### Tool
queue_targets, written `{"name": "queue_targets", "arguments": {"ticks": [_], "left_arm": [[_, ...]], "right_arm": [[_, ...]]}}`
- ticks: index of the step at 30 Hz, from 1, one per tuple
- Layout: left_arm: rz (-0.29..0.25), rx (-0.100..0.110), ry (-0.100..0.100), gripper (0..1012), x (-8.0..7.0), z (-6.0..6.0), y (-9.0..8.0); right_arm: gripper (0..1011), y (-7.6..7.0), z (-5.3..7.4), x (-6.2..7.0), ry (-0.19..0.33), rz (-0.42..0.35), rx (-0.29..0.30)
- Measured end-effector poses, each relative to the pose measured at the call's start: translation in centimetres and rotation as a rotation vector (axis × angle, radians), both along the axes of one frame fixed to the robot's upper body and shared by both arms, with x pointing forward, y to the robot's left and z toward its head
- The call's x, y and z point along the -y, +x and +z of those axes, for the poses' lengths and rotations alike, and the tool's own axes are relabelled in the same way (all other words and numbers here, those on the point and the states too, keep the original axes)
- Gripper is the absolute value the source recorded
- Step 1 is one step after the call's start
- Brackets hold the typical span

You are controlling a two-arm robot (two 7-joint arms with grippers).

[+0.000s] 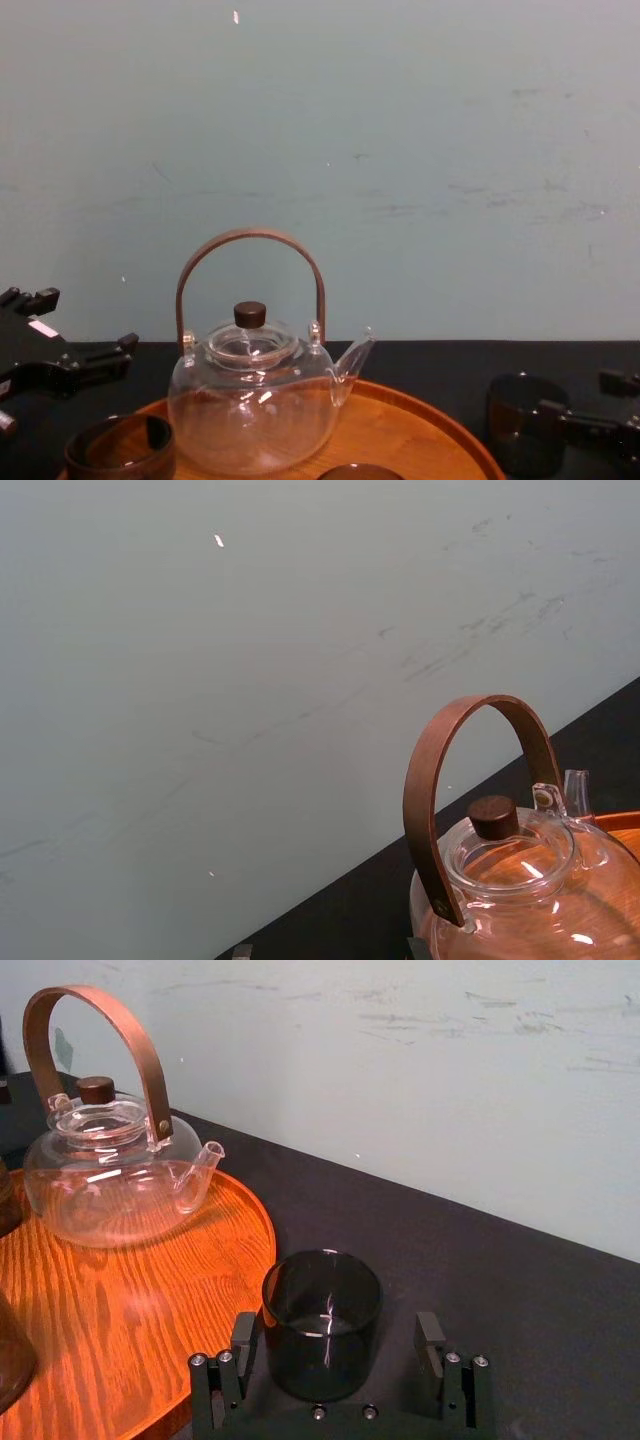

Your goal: Pick up the glass from the table and place it on the tray.

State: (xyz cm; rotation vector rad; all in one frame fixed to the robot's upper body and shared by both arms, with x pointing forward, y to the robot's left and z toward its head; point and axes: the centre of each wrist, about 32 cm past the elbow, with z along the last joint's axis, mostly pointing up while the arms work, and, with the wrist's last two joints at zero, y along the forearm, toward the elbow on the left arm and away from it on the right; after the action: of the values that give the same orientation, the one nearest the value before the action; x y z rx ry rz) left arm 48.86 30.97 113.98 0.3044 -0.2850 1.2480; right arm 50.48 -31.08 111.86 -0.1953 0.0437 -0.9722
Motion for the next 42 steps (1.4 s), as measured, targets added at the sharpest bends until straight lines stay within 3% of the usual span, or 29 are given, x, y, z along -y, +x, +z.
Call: {"name": "queue_targets", "arguments": {"ticks": [14,42], "left_arm": [[0.0,0.0,0.0,1002,0.0,0.0,0.0],[0.0,0.0,0.0,1001,0.0,0.0,0.0]], "right_arm": [[1002,1.7,0.2,-0.7,-0.011,0.022,-0.008],[1002,2.9,-0.5,-1.3,-0.012,0.057,-0.027]]}}
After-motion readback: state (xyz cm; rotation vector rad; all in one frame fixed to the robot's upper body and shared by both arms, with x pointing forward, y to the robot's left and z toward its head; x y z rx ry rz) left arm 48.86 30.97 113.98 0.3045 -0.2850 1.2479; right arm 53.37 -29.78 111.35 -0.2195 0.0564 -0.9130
